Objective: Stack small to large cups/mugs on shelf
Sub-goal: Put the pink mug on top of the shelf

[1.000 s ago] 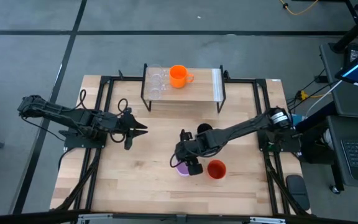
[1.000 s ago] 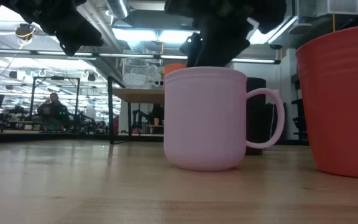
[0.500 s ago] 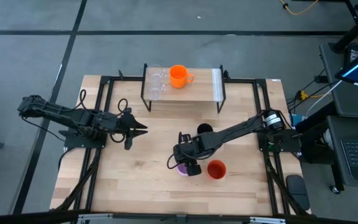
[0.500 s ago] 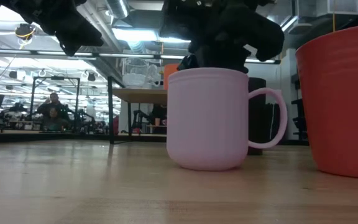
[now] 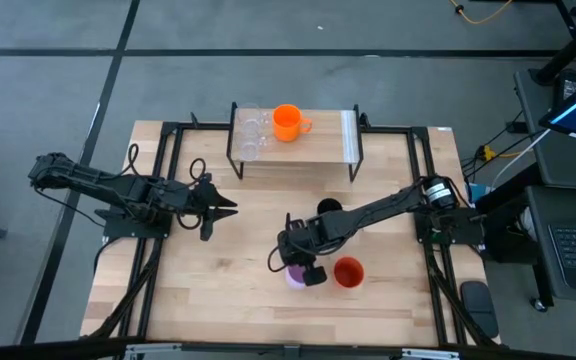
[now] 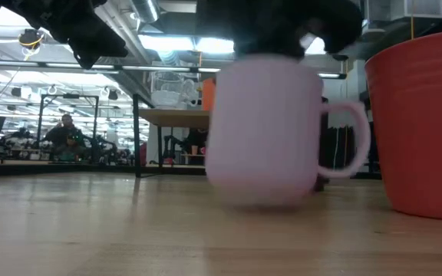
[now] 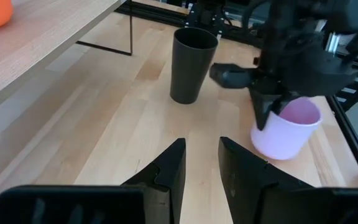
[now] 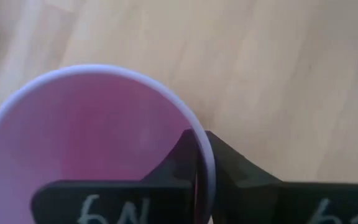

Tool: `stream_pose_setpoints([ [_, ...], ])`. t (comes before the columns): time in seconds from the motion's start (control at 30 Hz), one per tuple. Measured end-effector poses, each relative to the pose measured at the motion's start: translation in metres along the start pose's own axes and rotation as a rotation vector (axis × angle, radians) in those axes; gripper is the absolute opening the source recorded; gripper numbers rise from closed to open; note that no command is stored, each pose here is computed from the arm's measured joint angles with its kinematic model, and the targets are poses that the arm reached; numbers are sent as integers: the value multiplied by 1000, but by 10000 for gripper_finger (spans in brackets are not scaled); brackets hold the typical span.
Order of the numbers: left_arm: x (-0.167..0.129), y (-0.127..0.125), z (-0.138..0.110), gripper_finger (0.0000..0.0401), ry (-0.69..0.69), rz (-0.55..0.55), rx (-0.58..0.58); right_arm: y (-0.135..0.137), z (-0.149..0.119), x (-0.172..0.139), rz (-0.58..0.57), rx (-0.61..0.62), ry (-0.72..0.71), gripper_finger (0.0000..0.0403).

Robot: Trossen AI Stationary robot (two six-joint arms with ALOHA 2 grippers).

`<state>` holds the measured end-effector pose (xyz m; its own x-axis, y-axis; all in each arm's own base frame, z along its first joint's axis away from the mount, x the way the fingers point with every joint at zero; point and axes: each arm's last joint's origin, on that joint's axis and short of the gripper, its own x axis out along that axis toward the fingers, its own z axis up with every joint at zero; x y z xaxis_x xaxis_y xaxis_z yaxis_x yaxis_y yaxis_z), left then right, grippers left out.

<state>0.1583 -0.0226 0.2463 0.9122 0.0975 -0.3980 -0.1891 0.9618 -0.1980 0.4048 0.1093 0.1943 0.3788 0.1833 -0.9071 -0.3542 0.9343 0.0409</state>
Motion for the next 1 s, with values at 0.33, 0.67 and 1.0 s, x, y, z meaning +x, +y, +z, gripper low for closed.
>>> stream_pose_setpoints([
  [0.33, 0, 0, 0, 89, 0, 0, 8, -5, 60, -114, -69, -169, -97, 12],
  [0.67, 0, 0, 0, 89, 1, 1, 9, -48, 59, -227, -347, -253, -253, 12],
  [1.0, 0, 0, -1, 89, 10, 4, 11, -134, 30, -222, -427, -196, -173, 12],
])
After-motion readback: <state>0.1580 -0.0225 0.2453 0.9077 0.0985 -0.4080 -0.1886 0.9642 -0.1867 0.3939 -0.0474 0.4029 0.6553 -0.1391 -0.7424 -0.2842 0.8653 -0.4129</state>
